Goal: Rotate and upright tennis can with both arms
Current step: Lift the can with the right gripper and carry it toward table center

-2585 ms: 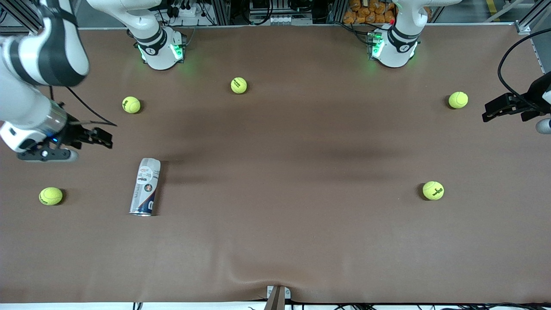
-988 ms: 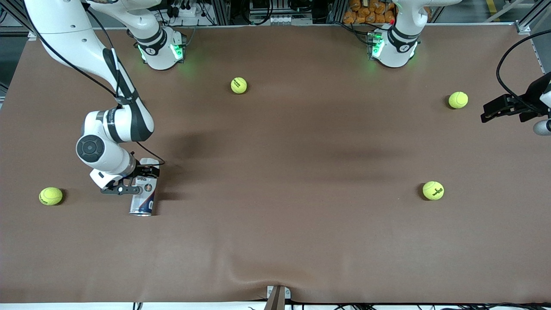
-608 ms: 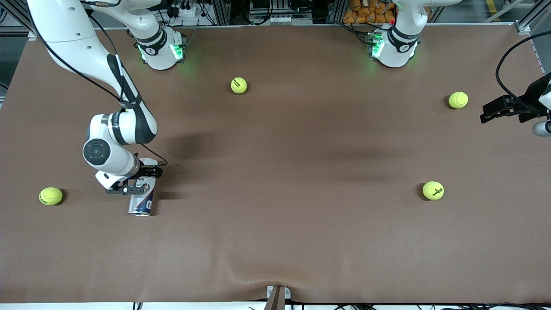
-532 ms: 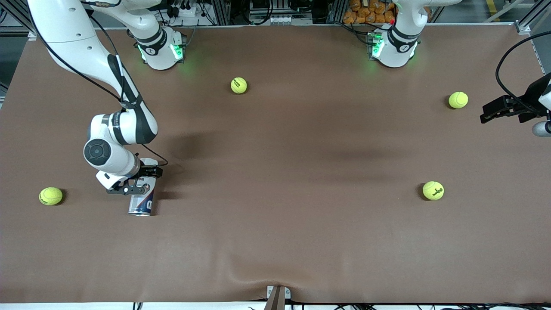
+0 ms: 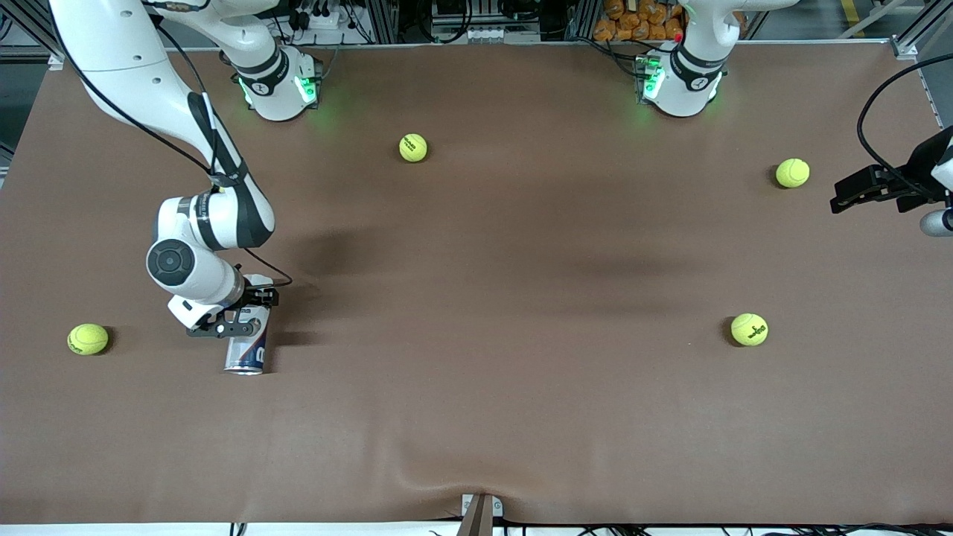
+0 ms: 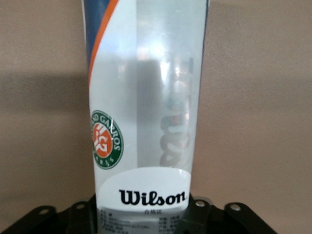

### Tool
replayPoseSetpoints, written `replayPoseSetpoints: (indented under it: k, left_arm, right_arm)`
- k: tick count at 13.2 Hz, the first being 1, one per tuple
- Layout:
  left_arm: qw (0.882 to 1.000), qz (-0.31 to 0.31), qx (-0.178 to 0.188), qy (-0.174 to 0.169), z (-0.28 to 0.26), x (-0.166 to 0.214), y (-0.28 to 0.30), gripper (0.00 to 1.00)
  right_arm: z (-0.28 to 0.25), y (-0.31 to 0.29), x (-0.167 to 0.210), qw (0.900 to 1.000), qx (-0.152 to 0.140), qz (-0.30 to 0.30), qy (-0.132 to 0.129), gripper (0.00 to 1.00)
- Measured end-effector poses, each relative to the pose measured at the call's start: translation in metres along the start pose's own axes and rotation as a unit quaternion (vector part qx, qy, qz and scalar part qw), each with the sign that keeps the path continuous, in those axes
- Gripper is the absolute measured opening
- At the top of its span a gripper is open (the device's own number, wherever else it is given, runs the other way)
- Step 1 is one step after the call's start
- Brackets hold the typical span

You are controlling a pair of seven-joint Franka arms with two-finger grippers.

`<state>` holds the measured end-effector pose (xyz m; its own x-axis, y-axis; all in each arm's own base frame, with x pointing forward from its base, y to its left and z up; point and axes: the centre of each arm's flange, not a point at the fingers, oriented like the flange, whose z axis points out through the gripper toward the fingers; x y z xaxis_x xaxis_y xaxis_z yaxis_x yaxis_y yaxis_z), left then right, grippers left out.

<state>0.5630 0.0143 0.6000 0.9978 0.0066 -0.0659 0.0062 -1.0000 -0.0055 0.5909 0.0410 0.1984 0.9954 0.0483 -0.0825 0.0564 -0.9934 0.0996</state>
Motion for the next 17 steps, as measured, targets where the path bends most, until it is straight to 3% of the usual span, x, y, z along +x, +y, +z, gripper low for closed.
replayPoseSetpoints:
  k: [6,10,14,17]
  left_arm:
    - [1.000,0.000,0.000,0.000,0.000,0.000,0.000,1.00]
    - [1.000,0.000,0.000,0.000,0.000,0.000,0.000,1.00]
    - [1.000,-0.001,0.000,0.000,0.000,0.000,-0.001,1.00]
    - [1.000,-0.001,0.000,0.000,0.000,0.000,-0.001,1.00]
  right_arm:
    - [-0.020,-0.011,0.014,0.998,0.000,-0.059,0.028,0.46]
    - [-0.062,-0.092,0.028,0.985,-0.003,-0.154,0.073,0.46]
    - [-0.092,-0.222,0.008,0.956,-0.007,-0.274,0.107,0.46]
    - [-0.099,-0.305,-0.018,0.914,-0.037,-0.383,0.124,0.46]
